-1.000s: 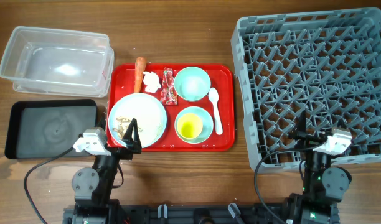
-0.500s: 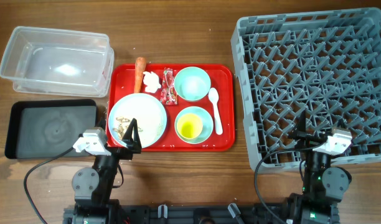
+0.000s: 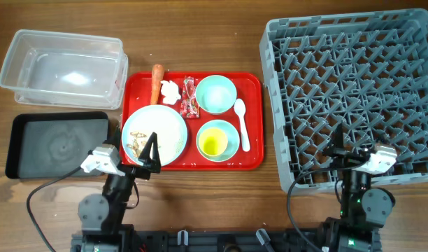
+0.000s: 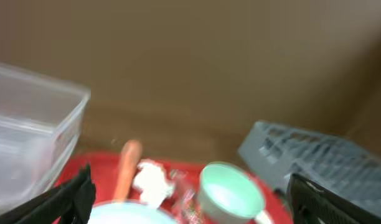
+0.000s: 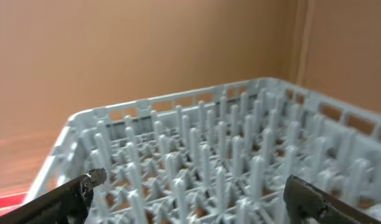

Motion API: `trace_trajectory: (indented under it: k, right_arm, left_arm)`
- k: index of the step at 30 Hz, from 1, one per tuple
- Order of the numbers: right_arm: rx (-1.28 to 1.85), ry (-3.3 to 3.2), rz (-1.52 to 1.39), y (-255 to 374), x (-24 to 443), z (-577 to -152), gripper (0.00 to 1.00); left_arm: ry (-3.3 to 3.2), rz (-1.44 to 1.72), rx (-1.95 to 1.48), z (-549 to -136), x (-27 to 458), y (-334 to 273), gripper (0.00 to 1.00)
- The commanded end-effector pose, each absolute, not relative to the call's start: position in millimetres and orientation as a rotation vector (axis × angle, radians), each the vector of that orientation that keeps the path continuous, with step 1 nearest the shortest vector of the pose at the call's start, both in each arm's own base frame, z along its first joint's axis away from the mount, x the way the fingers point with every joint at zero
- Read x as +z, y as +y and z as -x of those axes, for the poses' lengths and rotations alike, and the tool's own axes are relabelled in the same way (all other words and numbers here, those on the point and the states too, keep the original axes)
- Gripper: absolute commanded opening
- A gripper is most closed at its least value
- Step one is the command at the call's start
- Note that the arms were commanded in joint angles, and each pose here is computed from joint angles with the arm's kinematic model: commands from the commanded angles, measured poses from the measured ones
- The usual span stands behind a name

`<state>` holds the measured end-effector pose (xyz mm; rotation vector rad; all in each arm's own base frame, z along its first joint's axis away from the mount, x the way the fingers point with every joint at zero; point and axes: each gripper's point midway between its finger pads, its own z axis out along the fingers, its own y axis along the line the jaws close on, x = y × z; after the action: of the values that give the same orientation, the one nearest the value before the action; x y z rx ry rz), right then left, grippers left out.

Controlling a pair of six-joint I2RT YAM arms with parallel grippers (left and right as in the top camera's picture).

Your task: Sort waste into correct bins and load items into the dishwasher rack

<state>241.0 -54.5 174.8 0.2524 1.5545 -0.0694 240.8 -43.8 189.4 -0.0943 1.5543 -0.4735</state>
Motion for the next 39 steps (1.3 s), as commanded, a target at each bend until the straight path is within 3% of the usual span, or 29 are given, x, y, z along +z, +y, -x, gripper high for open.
trace_trajectory:
  k: [1,5,7,10,14,18,19,20,25,27,30,31,33,35,39]
  right_arm:
    - [0.288,1.476,-0.335,-27,192,-244,1.0]
    - [0.37,1.371,-0.144,3,255,-231,1.0]
    - [0.362,1.376,-0.029,18,301,-220,1.0]
    - [0.384,1.63,0.006,26,328,-231,1.0]
    - [0.414,2.095,-0.018,18,322,-261,1.0]
    - [0.662,2.266,-0.207,23,287,-294,0.99]
    - [0.722,2.292,-0.158,31,280,-298,0.78]
    - [0.767,2.344,-0.12,43,269,-298,0.73]
    - [0.59,2.519,-0.115,75,240,-286,0.74]
    - [0.612,2.522,-0.064,89,241,-283,0.75]
    - [0.6,2.528,-0.098,88,239,-284,0.79]
    - [0.601,2.537,-0.103,88,237,-283,0.79]
    - [0.6,2.553,-0.109,88,232,-283,0.8]
    - [0.602,2.569,-0.119,87,227,-282,0.8]
    - [0.527,2.556,-0.128,79,224,-291,0.81]
  left_arm:
    - [1.424,0.017,-0.526,-233,227,-54,1.0]
    - [1.373,0.011,-0.52,-223,278,-53,1.0]
    - [1.43,0.041,-0.543,-233,300,-53,1.0]
    - [1.639,0.088,-0.576,-261,333,-58,1.0]
    - [2.091,0.207,-0.586,-301,339,-63,1.0]
    - [2.311,0.206,-0.741,-313,296,-87,1.0]
    - [2.383,0.217,-0.734,-313,278,-87,0.99]
    - [2.466,0.175,-0.73,-312,259,-96,0.92]
    - [2.927,-0.081,-0.495,-267,153,-155,0.6]
    - [3.0,-0.178,-0.414,-256,120,-174,0.54]
    - [2.994,-0.227,-0.3,-270,89,-192,0.54]
    - [3.011,-0.237,-0.262,-273,76,-194,0.5]
    - [3.045,-0.234,-0.212,-279,52,-194,0.34]
    - [3.071,-0.231,-0.228,-275,48,-196,0.04]
    - [2.959,-0.186,-0.333,-283,103,-198,0.04]
